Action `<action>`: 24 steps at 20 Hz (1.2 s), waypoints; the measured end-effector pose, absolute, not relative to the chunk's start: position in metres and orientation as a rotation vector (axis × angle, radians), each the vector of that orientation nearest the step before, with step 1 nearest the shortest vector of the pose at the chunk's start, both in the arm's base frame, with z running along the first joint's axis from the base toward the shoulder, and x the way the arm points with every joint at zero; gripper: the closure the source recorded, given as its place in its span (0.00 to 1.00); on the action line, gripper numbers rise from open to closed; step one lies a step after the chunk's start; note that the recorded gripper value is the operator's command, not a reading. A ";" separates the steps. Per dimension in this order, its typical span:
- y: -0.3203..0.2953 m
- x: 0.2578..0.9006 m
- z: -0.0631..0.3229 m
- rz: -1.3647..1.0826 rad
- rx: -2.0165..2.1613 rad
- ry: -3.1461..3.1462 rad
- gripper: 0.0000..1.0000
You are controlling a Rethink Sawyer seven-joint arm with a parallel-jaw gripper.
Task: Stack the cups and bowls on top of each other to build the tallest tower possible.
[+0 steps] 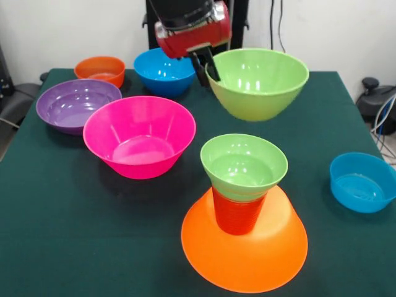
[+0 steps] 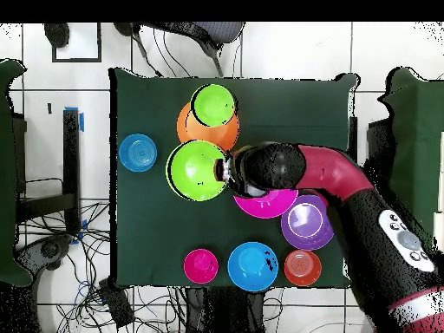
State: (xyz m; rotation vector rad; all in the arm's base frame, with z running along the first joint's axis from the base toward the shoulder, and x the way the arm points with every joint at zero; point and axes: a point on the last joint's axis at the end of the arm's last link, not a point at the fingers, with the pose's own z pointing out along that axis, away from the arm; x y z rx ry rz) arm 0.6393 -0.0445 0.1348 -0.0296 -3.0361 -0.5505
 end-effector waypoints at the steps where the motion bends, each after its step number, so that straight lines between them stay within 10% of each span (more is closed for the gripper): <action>1: -0.049 0.640 0.141 -0.570 -0.045 -3.040 1.00; 24: -0.123 0.681 0.242 -0.710 -0.237 -3.202 1.00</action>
